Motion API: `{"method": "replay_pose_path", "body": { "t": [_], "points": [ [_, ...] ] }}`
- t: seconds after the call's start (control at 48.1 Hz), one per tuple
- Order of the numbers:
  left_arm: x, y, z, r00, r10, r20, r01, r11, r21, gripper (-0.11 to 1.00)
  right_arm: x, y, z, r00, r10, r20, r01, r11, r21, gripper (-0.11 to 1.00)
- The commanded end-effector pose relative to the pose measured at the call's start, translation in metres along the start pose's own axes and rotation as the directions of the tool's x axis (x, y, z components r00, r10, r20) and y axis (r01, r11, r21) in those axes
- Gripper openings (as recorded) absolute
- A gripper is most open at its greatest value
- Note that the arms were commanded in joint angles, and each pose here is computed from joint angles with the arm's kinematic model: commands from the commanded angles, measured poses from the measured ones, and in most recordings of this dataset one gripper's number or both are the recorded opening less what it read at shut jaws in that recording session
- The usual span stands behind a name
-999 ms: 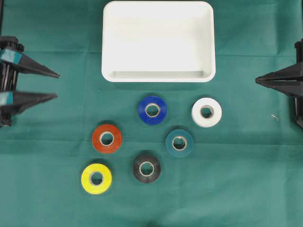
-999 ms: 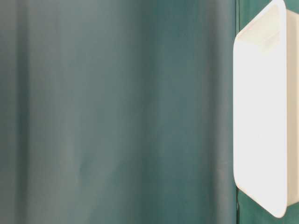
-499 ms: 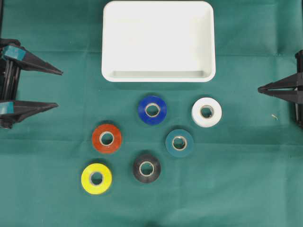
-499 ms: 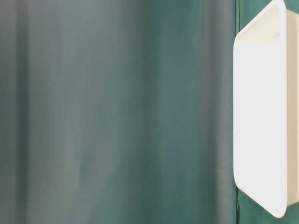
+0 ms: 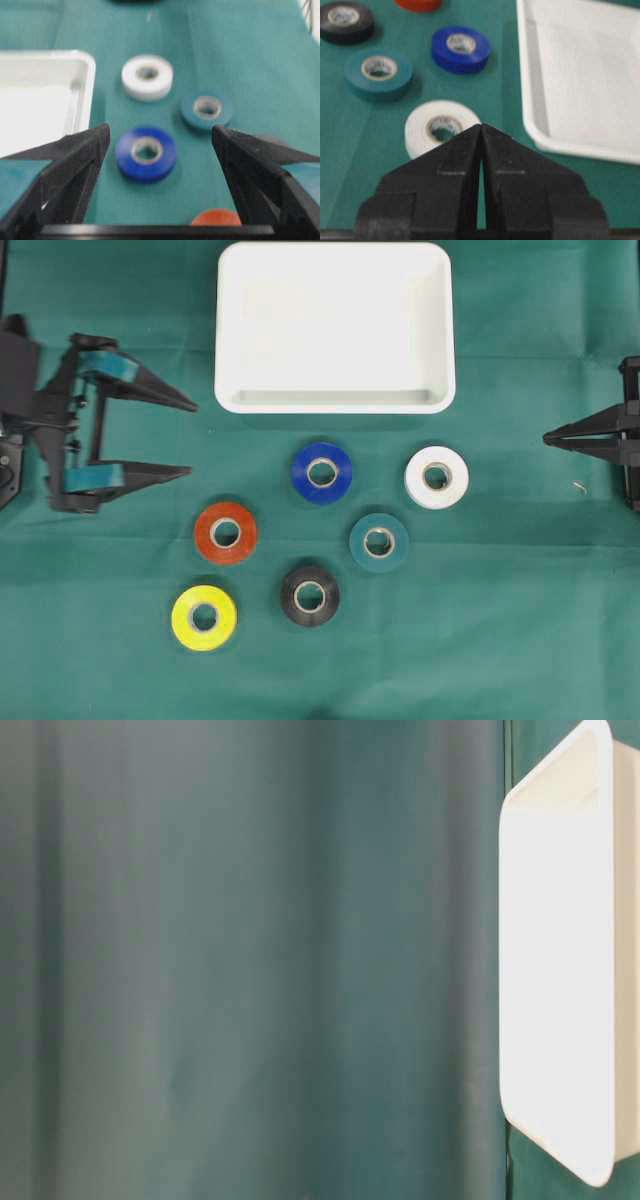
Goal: Put the tape into the white case with the left arm.
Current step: 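Move the left gripper forward from rest toward the tape rolls, then reach the open left gripper over the black tape roll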
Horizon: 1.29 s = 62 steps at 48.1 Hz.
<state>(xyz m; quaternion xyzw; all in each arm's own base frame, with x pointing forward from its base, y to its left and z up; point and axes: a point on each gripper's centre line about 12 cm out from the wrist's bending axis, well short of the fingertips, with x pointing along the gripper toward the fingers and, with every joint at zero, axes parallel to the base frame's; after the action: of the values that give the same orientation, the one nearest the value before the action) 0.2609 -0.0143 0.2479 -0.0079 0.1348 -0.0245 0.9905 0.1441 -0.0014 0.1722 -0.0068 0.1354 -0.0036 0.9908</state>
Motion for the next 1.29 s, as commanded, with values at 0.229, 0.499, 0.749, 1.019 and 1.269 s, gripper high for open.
{"method": "replay_pose_path", "body": {
  "t": [0.229, 0.499, 0.749, 1.019, 1.269],
  "points": [
    [0.035, 0.001, 0.003, 0.995, 0.005, -0.102, -0.005, 1.000, 0.005, 0.96, 0.000, 0.000, -0.012, 1.000, 0.001, -0.021, 0.000, 0.999, 0.054, -0.09],
    [0.051, 0.001, -0.001, 0.984, 0.006, -0.180, -0.004, 1.000, 0.008, 0.96, 0.000, 0.000, -0.014, 1.000, 0.003, -0.020, -0.002, 0.999, 0.035, -0.09],
    [0.052, 0.001, -0.001, 0.983, 0.006, -0.186, -0.004, 1.000, 0.008, 0.96, 0.000, 0.000, -0.014, 1.000, 0.001, -0.018, -0.001, 0.999, 0.036, -0.09],
    [0.053, -0.001, -0.003, 0.981, -0.001, -0.192, 0.002, 1.000, 0.006, 0.96, 0.000, 0.000, -0.014, 1.000, 0.003, -0.018, -0.002, 0.999, 0.035, -0.09],
    [0.068, -0.031, -0.006, 0.972, -0.080, -0.221, 0.088, 0.996, 0.027, 0.96, 0.000, 0.000, -0.014, 1.000, 0.001, -0.018, -0.001, 0.999, 0.036, -0.09]
  ]
}}
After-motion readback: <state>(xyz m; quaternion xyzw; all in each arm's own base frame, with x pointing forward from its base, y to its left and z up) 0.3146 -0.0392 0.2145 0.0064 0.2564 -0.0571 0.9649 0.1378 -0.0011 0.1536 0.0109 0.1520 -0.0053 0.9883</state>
